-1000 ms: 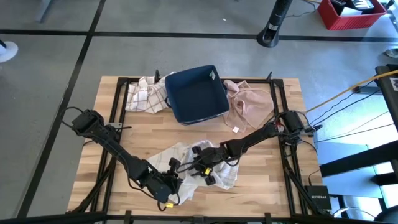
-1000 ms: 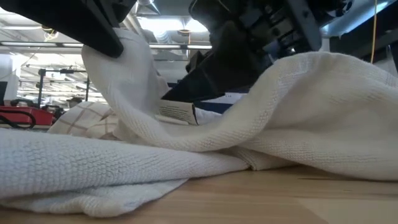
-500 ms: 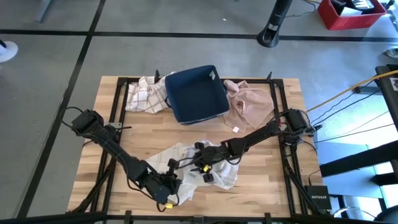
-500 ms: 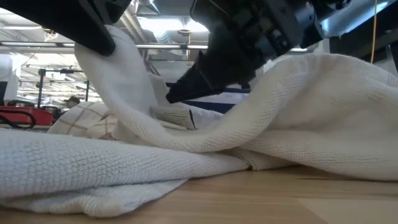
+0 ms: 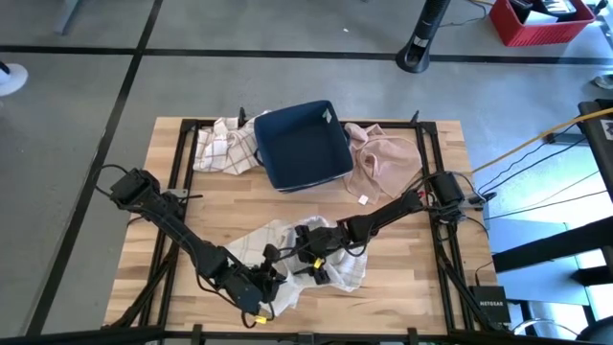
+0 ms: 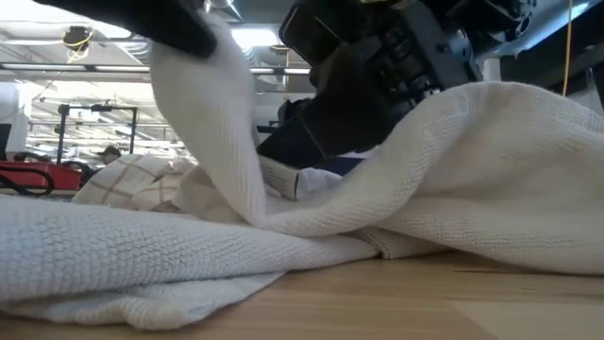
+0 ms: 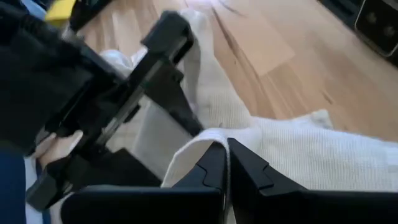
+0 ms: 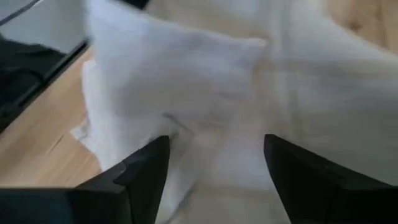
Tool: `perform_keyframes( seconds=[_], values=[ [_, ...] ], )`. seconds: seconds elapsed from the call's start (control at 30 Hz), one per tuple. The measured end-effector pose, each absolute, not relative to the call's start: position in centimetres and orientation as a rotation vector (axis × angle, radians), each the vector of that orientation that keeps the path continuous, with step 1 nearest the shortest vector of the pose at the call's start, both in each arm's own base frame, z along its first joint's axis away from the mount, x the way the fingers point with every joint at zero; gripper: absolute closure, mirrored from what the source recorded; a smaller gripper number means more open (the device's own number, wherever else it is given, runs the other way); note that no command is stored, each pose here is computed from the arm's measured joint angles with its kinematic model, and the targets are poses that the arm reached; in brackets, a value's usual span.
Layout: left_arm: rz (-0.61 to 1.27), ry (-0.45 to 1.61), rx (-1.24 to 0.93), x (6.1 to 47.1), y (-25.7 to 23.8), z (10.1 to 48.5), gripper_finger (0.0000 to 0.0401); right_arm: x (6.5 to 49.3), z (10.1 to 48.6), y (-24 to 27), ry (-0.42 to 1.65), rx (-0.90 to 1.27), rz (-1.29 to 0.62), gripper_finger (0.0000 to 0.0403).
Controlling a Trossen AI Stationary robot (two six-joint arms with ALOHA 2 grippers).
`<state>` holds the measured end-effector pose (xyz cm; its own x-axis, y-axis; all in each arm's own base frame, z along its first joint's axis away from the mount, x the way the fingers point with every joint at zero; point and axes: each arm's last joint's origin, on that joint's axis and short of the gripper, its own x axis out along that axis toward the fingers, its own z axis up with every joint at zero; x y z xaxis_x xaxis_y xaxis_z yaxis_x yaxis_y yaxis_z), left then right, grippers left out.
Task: Fold towel
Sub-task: Fold the white with gray pattern towel on the table
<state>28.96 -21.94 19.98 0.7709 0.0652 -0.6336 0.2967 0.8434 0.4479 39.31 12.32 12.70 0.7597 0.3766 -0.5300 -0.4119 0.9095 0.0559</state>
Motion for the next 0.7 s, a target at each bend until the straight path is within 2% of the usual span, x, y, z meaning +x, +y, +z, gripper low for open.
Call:
perform_keyframes(
  seconds=[0.13,0.33,0.57,0.7],
  values=[
    [-0.118,0.717,0.551,28.7,-21.8,19.8,0.0400,39.3,12.9,12.5,0.556,-0.061,0.499,0.0176],
    [-0.100,0.749,0.528,28.5,-21.6,19.5,0.0400,39.9,14.0,12.9,0.511,-0.056,0.559,0.0261],
    [-0.131,0.776,0.468,28.0,-22.2,19.4,0.0400,39.5,13.2,12.0,0.667,-0.096,0.420,0.0343],
    [-0.130,0.862,0.338,27.4,-22.1,18.9,0.0400,39.8,14.7,12.0,0.716,-0.077,0.347,0.0352]
  ],
)
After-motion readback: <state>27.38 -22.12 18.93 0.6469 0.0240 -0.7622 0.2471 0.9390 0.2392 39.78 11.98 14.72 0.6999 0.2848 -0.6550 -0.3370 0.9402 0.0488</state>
